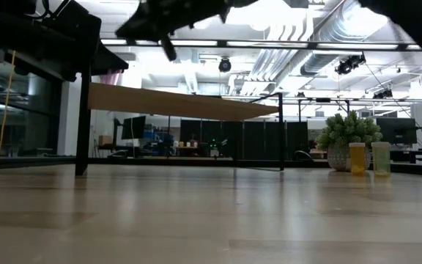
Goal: Pick and place medicine bottles onto shelf by color
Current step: Put the pink pill bottle on the shelf aligned with the other pink pill bottles
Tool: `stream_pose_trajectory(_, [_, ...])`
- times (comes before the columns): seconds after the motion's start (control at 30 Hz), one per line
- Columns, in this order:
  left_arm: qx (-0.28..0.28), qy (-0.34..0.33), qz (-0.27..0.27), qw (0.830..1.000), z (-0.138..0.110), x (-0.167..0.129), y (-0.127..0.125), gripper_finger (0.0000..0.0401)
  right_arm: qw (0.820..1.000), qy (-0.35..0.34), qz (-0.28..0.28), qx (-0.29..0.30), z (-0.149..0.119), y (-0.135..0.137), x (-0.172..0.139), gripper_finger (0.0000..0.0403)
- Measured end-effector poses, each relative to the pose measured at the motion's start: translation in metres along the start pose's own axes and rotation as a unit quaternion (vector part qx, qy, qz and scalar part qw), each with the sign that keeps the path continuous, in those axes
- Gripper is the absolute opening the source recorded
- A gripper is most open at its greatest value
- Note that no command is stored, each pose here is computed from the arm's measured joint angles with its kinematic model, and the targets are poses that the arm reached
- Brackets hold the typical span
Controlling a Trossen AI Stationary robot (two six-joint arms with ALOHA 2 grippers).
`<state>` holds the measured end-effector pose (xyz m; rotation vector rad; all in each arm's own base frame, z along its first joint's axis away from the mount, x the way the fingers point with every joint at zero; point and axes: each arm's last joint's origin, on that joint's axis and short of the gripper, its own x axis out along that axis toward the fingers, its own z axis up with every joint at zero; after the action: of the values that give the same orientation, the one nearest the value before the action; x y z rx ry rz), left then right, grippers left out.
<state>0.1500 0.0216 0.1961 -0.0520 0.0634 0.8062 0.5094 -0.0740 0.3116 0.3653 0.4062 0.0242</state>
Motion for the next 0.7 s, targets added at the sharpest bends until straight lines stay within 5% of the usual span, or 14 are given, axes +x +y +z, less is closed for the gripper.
stream_pose_trajectory(0.7, [0.0,0.0,0.0,1.0,0.0,0.0,0.0,0.0105,0.999,0.044,-0.029,0.006,-0.001,-0.016,0.019,0.0])
